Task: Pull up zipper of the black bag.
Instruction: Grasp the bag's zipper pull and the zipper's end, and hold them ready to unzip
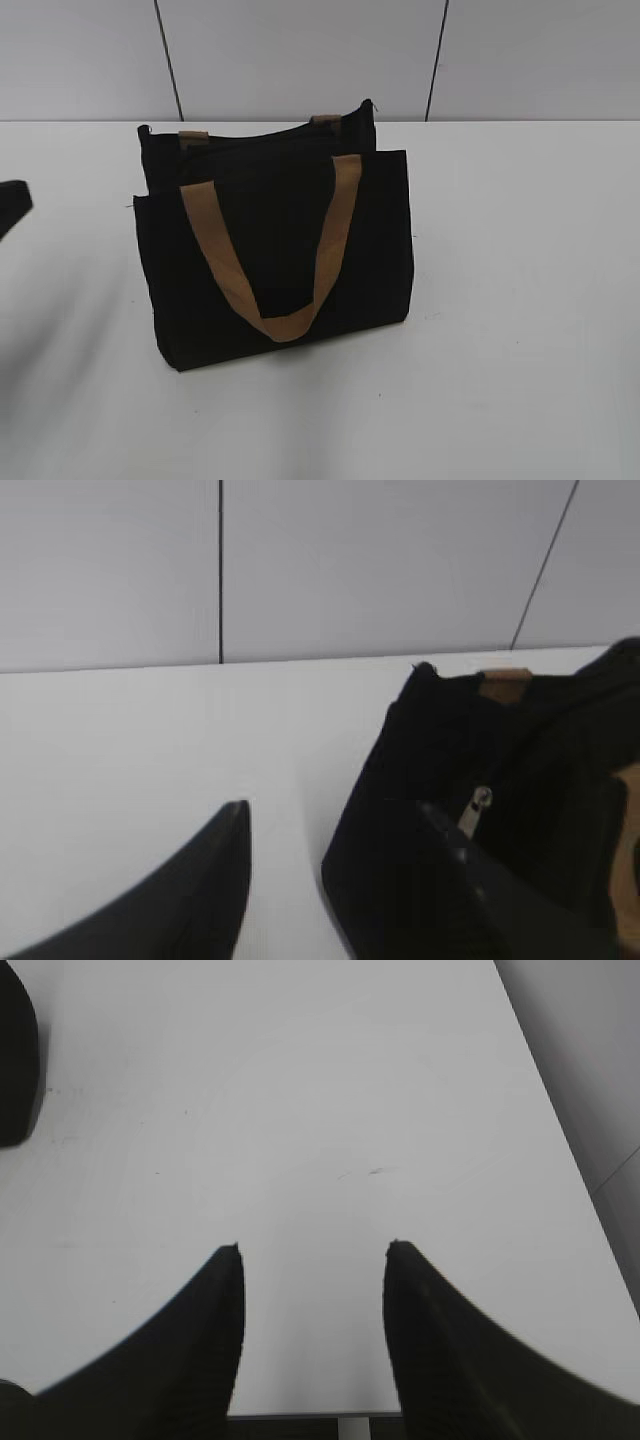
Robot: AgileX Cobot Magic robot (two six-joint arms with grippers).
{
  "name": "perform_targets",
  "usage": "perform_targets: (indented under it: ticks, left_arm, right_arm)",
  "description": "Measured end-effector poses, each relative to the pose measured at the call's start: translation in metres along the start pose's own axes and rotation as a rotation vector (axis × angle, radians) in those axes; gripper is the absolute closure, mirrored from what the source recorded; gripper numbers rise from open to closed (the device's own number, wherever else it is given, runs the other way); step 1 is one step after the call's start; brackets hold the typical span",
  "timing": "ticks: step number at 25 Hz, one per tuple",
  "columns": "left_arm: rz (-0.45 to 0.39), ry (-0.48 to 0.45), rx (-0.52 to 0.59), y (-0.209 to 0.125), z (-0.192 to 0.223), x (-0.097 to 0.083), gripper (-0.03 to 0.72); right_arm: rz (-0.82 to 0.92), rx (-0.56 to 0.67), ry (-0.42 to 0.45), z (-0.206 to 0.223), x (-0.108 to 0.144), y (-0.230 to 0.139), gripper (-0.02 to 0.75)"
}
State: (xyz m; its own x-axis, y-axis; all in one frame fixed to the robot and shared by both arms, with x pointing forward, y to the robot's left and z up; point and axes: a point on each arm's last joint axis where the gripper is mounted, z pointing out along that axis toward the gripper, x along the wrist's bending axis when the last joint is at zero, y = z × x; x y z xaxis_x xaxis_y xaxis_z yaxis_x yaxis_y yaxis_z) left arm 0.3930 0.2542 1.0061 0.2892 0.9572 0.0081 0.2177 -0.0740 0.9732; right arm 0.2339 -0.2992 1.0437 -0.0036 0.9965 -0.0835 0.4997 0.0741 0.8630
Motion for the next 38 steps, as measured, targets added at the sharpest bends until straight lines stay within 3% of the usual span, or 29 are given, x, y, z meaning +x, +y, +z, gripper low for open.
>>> perform_targets:
  ticks: [4,14,19,26,31,38]
  left_arm:
    - [0.014,-0.036,0.068,-0.015,0.021,-0.007,0.225]
    - [0.045,-0.068,0.208,-0.053,0.057,-0.012,0.211]
    - [0.104,-0.135,0.215,-0.062,0.064,-0.018,0.225]
    - [0.109,-0.146,0.235,-0.068,0.068,-0.019,0.23]
    - [0.098,-0.157,0.171,-0.072,0.076,-0.021,0.253]
    - [0.092,-0.187,0.173,-0.093,0.088,-0.024,0.26]
  right_arm:
    - [0.0,0.0,-0.001,0.0,0.0,0.0,0.377]
    - [0.0,0.0,-0.001,0.0,0.0,0.0,0.377]
    - [0.0,0.0,-0.001,0.0,0.0,0.0,0.377]
    - [0.0,0.0,-0.001,0.0,0.0,0.0,0.377]
    - [0.0,0.0,-0.001,0.0,0.0,0.0,0.377]
    - [0.0,0.0,-0.001,0.0,0.0,0.0,0.377]
